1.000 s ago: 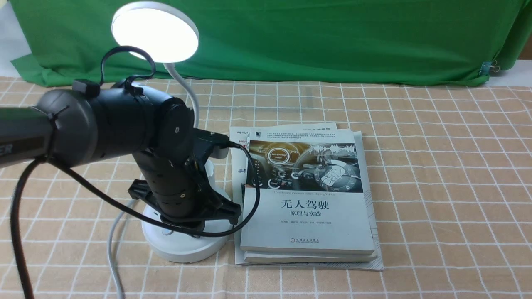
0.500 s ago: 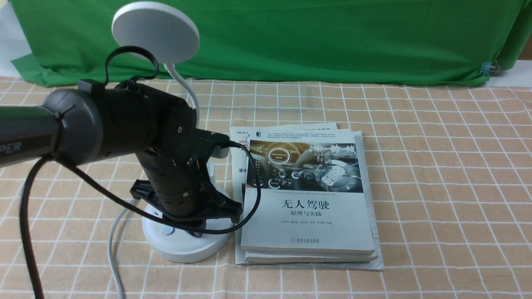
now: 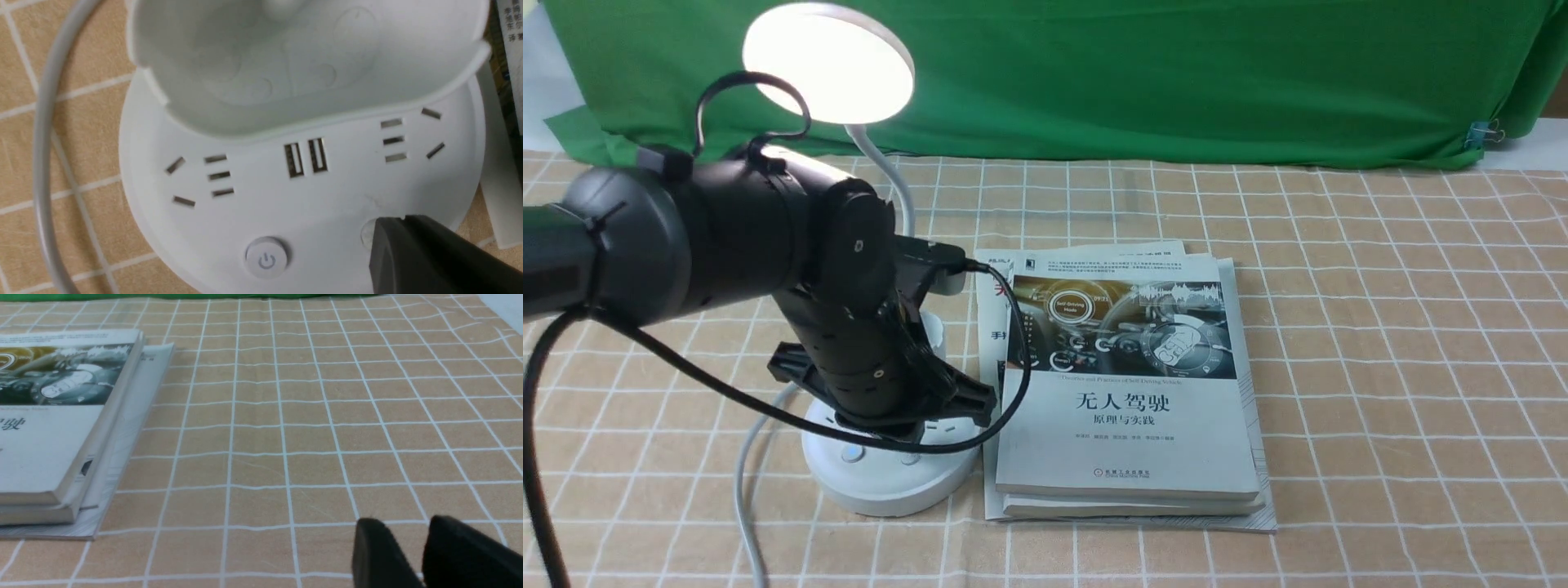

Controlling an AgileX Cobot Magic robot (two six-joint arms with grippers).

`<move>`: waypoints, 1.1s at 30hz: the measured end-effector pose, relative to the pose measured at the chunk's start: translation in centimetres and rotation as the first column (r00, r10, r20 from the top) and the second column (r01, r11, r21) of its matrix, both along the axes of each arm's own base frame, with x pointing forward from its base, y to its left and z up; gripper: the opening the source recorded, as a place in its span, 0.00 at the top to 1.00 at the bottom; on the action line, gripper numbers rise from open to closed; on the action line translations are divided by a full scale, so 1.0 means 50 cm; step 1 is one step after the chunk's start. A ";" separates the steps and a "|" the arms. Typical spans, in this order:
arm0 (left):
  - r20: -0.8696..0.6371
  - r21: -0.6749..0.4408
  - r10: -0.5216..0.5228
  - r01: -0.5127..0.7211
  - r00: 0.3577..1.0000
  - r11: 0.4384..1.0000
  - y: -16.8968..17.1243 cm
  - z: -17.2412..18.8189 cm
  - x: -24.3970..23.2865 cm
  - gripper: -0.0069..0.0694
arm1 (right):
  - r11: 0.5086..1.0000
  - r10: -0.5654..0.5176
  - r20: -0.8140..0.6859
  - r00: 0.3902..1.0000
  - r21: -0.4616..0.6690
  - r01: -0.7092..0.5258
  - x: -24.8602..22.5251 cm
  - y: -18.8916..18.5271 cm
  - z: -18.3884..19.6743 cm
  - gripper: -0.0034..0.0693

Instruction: Turn off the desk lamp on the light coffee tablecloth by hand.

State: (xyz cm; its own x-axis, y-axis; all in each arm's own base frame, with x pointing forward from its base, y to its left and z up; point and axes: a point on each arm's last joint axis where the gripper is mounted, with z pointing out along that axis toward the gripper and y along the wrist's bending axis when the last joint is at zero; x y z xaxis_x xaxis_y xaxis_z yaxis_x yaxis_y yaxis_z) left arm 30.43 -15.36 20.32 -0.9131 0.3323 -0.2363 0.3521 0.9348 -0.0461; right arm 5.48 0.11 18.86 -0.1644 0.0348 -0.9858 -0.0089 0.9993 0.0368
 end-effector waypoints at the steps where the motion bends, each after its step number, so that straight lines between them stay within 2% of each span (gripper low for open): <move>1: -0.018 0.005 0.002 -0.002 1.000 1.000 -0.002 -0.012 0.002 0.92 | 1.000 0.000 0.000 1.000 0.000 0.000 0.000 0.000 0.000 0.62; 8: -0.031 0.010 0.002 -0.002 1.000 1.000 -0.004 -0.021 0.006 0.92 | 1.000 0.000 0.000 1.000 0.000 0.000 0.000 0.000 0.000 0.62; 13: -0.002 -0.005 0.002 -0.002 1.000 1.000 0.003 0.011 -0.007 0.92 | 1.000 0.000 0.000 1.000 0.000 0.000 0.000 0.000 0.000 0.62; 15: 0.038 -0.043 0.010 -0.008 0.999 0.999 0.014 0.056 -0.036 0.92 | 1.000 0.000 0.000 1.000 0.000 0.000 0.000 0.000 0.000 0.62; 21: 0.146 -0.159 0.048 -0.025 0.988 0.987 0.069 0.113 -0.162 0.92 | 1.000 0.000 0.000 1.000 0.000 0.000 0.000 0.000 0.000 0.62; 27: 0.421 -0.314 0.133 0.007 0.897 0.949 0.133 0.107 -0.282 0.92 | 1.000 0.000 0.000 1.000 0.000 0.000 0.000 0.000 0.000 0.62; 33: 0.502 -0.354 0.160 0.033 0.850 0.935 0.164 0.093 -0.340 0.92 | 1.000 0.000 0.000 1.000 0.000 0.000 0.000 0.000 0.000 0.62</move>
